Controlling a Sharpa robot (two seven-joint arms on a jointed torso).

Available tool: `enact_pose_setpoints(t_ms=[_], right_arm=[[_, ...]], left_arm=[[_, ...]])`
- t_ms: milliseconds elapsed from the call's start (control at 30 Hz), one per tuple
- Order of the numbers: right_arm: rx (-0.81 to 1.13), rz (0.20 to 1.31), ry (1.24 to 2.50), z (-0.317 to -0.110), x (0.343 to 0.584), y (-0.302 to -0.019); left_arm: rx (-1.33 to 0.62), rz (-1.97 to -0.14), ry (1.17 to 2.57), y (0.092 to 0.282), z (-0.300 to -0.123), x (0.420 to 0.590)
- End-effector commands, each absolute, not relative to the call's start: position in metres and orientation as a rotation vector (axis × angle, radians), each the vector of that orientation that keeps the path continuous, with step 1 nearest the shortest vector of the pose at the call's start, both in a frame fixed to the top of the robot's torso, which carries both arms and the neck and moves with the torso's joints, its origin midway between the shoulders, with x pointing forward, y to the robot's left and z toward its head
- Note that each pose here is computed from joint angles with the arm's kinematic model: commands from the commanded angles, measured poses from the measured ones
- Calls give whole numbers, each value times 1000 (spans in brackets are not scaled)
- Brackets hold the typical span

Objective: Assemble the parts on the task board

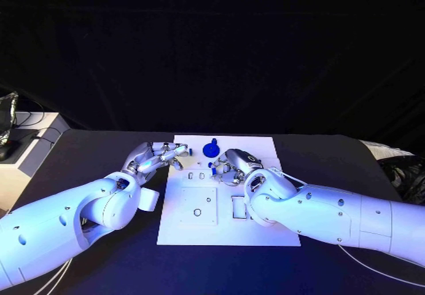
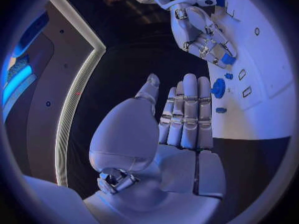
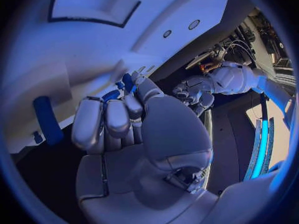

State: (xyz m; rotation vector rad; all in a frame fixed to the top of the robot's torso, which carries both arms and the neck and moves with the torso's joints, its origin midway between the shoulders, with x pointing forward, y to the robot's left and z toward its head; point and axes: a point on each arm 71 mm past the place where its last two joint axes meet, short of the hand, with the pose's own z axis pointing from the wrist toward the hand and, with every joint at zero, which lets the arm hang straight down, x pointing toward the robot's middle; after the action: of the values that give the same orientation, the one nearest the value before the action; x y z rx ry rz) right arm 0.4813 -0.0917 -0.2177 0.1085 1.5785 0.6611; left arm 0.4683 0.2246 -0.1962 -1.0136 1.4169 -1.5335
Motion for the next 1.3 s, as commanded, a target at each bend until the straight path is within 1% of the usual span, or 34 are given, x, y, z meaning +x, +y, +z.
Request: enact_pose_setpoints(t_ms=[33,833,1300], right_arm=[[90,670,1581,-219,481,-90],[98,655,1594,-221,484,-93],[99,660,1582,-221,484,-93]], left_arm=[[-1011,-1547,1414,223,-195,468],[-1011,-1549,1420,223,-196,468],[-1012,-1549,1423,223,-196,468]])
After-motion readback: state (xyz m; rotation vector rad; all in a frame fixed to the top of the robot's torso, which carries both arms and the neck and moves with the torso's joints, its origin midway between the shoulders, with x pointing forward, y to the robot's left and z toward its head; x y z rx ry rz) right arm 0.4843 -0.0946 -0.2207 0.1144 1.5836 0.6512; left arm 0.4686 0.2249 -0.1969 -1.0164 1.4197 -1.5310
